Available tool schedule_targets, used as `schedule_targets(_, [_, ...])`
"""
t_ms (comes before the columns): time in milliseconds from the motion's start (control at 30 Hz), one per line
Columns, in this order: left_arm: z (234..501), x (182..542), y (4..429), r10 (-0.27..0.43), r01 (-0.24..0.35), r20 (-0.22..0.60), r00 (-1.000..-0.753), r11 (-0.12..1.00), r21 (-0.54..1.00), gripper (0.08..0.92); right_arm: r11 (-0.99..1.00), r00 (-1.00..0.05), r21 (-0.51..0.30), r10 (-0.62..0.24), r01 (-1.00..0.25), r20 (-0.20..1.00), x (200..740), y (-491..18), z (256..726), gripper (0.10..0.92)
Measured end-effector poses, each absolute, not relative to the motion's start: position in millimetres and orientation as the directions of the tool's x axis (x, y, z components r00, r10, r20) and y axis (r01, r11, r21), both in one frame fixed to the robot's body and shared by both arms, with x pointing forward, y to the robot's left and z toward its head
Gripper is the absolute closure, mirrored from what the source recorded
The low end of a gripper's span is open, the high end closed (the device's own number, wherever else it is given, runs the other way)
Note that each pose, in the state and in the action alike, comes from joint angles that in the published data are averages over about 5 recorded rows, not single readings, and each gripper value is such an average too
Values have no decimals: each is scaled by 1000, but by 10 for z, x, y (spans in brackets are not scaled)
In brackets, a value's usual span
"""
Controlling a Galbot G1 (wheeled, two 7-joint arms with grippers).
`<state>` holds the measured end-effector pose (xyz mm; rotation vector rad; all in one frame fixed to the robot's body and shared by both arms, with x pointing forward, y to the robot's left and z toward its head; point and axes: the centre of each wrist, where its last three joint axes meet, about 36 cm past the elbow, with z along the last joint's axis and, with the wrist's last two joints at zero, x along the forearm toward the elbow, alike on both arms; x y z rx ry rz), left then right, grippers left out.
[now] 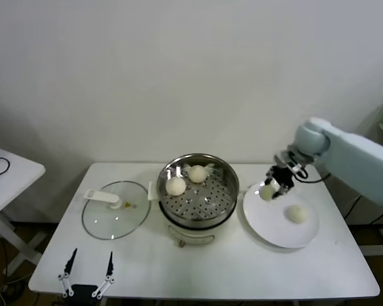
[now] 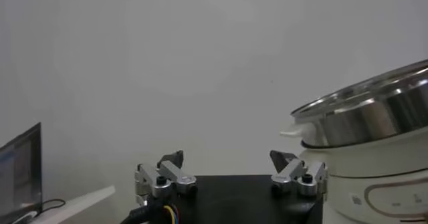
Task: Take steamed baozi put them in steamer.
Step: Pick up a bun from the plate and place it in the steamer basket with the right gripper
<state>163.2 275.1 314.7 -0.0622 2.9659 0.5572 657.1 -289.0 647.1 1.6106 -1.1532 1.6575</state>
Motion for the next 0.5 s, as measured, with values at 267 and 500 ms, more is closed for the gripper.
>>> schedule_targets(267, [3154,1606,2758,-20,-66,-130,-991,930,361,177,-724,-218,-271,-170,-634,961,6336,-1826,7264,469])
schedule_targets(500, [3161,1549,2794,-32,-80,-134,-991,928,365,177,-863,-222,-216,-125,-457,967,6071,-967,7202,442])
